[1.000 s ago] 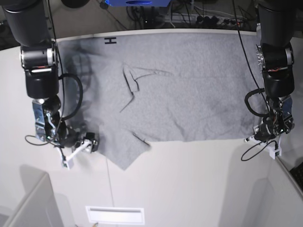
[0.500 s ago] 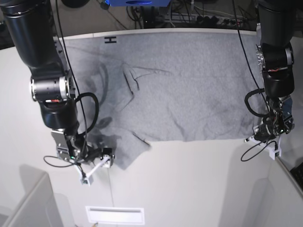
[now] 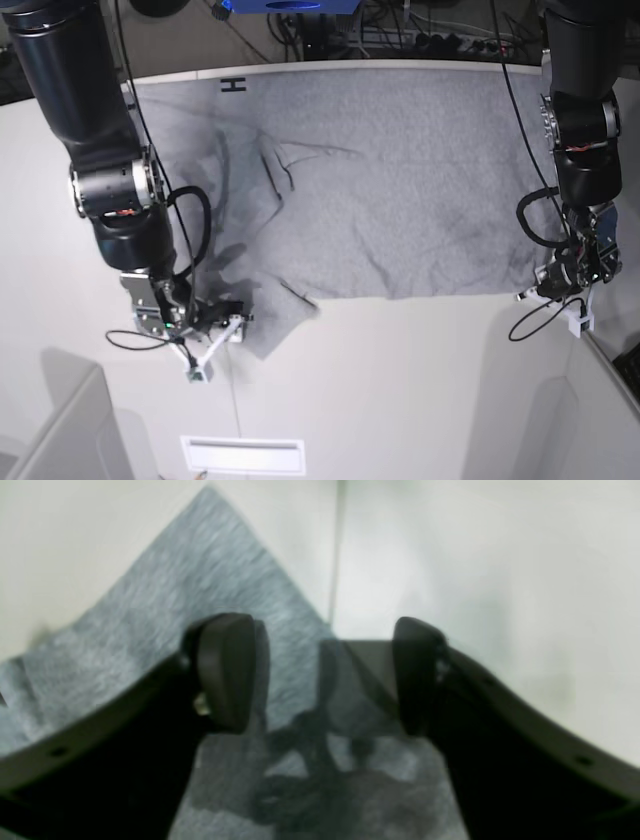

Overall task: Fold the T-shirt properly
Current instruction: 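Grasp the hem corners with both grippers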

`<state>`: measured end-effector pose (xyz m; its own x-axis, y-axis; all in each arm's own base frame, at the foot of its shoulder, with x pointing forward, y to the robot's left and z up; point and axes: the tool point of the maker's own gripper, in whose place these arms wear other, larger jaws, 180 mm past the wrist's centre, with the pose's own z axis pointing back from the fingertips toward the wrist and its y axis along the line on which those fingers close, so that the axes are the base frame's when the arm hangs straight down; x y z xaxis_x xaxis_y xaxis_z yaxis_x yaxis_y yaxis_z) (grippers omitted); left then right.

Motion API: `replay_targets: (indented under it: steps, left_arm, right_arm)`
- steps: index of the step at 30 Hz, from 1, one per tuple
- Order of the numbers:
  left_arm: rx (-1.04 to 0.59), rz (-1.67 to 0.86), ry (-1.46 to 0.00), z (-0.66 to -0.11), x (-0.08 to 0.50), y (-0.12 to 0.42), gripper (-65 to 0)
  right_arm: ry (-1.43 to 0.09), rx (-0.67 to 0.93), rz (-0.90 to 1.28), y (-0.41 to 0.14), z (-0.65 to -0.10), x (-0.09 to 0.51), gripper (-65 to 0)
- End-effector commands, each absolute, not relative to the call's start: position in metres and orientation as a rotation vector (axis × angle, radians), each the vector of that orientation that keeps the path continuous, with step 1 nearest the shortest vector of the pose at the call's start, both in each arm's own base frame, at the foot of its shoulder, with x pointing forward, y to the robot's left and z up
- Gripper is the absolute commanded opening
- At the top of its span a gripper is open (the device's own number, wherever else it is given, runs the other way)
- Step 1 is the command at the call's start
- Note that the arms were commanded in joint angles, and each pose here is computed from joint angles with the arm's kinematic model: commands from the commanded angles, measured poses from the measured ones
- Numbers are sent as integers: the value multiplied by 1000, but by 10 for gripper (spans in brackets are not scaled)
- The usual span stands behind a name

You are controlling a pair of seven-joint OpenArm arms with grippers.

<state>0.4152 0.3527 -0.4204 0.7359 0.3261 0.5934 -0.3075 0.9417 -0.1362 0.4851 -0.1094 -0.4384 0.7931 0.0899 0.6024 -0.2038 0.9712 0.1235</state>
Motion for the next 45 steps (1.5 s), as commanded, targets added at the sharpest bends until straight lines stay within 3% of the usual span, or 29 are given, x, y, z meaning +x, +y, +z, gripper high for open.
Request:
replay_targets:
  steps: [1,8,10,12,13,22,35,45]
  left_arm:
    - [-24,338,-648,-413,418,356,-650]
    - [-23,338,-644,-415,417,356,-650]
    - [-23,338,-644,-415,417,356,-650]
    - [-23,337,-641,-416,416,356,-650]
    - [-24,337,-641,-416,416,355,-650]
    - [-19,303,-680,-407,419,352,-650]
    - [1,118,-794,-360,415,320,-650]
    - [49,107,-889,-305,382,328,-650]
  right_arm:
    - [-573,189,194,-102,-445,475,-303]
    - [-579,212,180,-93,-445,475,-393]
    - [-583,211,175,-94,-444,476,-488]
    - [-592,208,171,-96,-443,478,-635]
    - [-608,206,166,-99,-442,480,-650]
    - [-669,243,101,-108,-426,491,-650]
    - [-807,266,122,-117,-361,482,-650]
    - [-835,226,192,-120,-335,452,-650]
